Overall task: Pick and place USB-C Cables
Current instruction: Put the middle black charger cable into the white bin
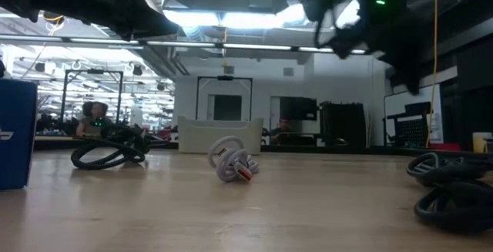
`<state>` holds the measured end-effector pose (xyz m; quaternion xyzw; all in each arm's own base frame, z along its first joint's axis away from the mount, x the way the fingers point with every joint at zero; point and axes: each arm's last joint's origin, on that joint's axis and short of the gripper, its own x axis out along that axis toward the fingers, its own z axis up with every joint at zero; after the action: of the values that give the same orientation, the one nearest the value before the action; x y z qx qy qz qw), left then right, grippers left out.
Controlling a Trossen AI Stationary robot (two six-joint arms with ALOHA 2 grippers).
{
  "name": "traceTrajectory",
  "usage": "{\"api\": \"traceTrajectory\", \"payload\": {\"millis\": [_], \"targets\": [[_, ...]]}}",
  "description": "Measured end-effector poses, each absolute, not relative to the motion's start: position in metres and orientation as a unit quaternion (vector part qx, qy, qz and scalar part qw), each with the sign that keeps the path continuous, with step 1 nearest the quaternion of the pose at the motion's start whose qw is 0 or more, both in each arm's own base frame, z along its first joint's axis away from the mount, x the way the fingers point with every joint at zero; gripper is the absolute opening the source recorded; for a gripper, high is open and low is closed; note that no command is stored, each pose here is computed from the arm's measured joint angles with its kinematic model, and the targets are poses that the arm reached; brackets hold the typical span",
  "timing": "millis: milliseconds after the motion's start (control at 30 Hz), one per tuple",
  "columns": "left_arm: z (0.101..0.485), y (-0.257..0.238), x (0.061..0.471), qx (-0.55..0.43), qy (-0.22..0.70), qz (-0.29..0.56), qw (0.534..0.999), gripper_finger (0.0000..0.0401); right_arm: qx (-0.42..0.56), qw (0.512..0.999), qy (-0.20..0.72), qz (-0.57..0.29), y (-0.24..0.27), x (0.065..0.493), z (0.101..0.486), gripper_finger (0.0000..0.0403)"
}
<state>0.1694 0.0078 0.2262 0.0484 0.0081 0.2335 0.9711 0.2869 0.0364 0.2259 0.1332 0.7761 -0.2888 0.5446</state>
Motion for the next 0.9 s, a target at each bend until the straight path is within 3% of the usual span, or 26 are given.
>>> {"api": "traceTrajectory", "payload": {"millis": [167, 267, 533, 900], "targets": [[0.226, 0.008, 0.169, 0.039, 0.005, 0.233, 0.972, 0.0096, 0.214, 0.521, 0.757, -0.332, 0.077, 0.264, 0.211, 0.0209], [0.227, 0.008, 0.169, 0.050, 0.005, 0.235, 0.971, 0.0096, 0.247, 0.543, 0.738, -0.314, 0.094, 0.265, 0.204, 0.0209], [0.229, 0.008, 0.169, 0.073, 0.002, 0.237, 0.969, 0.0096, 0.266, 0.664, 0.656, -0.241, 0.134, 0.280, 0.202, 0.0209], [0.235, 0.008, 0.169, 0.068, -0.030, 0.240, 0.968, 0.0096, 0.243, 0.677, 0.630, -0.294, 0.150, 0.257, 0.177, 0.0209]]}}
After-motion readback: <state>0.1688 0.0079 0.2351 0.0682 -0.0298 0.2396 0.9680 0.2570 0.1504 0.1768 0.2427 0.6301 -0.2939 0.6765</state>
